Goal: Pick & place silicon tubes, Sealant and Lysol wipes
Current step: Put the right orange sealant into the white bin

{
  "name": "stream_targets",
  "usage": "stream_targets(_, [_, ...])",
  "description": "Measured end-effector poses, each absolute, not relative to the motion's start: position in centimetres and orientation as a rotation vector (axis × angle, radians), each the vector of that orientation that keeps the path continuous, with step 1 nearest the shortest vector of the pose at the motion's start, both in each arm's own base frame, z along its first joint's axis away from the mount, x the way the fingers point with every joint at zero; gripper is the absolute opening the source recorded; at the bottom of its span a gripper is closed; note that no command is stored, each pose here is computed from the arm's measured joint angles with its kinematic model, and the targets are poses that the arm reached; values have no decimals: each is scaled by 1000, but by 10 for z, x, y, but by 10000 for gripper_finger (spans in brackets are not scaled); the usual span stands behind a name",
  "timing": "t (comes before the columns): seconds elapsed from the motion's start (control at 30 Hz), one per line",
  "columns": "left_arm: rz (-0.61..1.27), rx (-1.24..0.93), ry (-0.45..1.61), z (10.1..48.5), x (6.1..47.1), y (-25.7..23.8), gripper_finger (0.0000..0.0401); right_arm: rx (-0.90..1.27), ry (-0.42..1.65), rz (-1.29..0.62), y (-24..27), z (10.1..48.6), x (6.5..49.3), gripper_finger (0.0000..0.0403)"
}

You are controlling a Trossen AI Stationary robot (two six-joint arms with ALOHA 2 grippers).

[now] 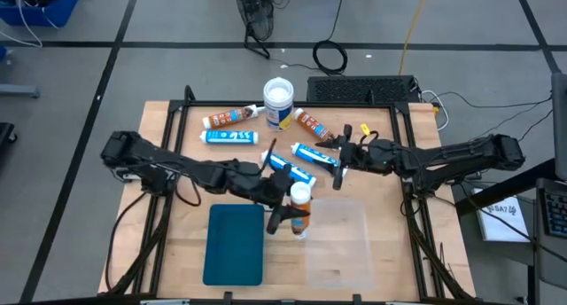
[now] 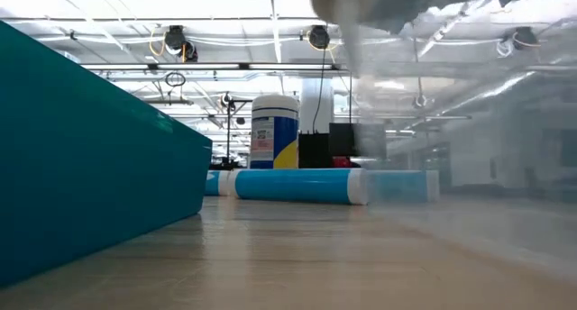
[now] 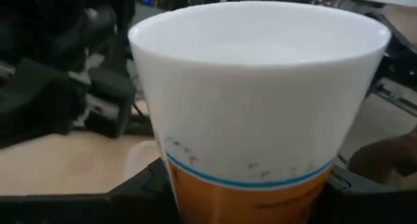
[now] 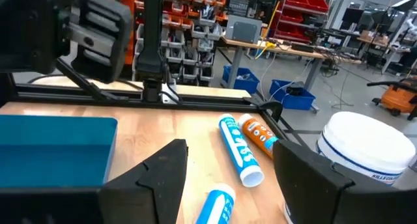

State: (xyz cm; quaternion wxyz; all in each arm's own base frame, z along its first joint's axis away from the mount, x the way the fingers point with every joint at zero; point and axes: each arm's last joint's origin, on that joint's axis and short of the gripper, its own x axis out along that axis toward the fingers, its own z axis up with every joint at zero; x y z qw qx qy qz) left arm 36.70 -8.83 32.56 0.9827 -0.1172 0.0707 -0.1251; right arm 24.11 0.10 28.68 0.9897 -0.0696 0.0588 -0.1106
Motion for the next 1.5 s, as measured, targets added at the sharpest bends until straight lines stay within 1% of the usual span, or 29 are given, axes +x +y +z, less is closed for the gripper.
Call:
stream_targets(0.07, [-275,-227,111,328,367,-90,204,-141,117,-222,1,287,241,207])
stream_targets(0.2, [-287,-199,126,345,357,-92,204,-145,130,-218,1,286,241,203])
stream_targets(0.4, [-351,-222,-44,389,345,-95,204,-147,140,-221,1,286,238,201])
stream_targets(0.5, [-347,-247,-31,384,350,-94,204,-143,116,-228,1,293,233,200])
stream_targets(0.6, [-311,-249,10,364,369,-86,204,-150,92,-248,0,299,226,200])
stream_targets(0.73, [-401,-302,-9,334,398,-83,204,-151,65,-252,-1,306,217,200])
stream_targets(0.83, [-481,-357,4,325,409,-82,204,-151,67,-251,-1,308,213,200])
stream_targets(0.9, [-484,-386,40,314,415,-79,204,-152,71,-251,-1,308,211,198])
stream_targets(1.0, [-442,-389,98,304,418,-73,204,-155,93,-250,-1,307,210,195])
stream_targets(1.07, [-438,-372,69,310,416,-72,204,-156,104,-248,-1,306,209,192])
stream_targets(1.17, [-477,-328,-20,337,402,-74,204,-153,90,-249,-1,308,208,189])
stream_targets(1.23, [-503,-263,-113,360,392,-77,204,-153,86,-249,-1,309,205,187])
stream_targets(1.33, [-526,-151,-198,377,385,-81,204,-151,63,-251,-1,314,201,187])
stream_targets(1.43, [-515,-85,-213,377,387,-81,204,-147,30,-253,-1,319,196,187])
stream_targets(1.5, [-508,-64,-221,369,396,-79,204,-146,21,-254,-1,321,192,187])
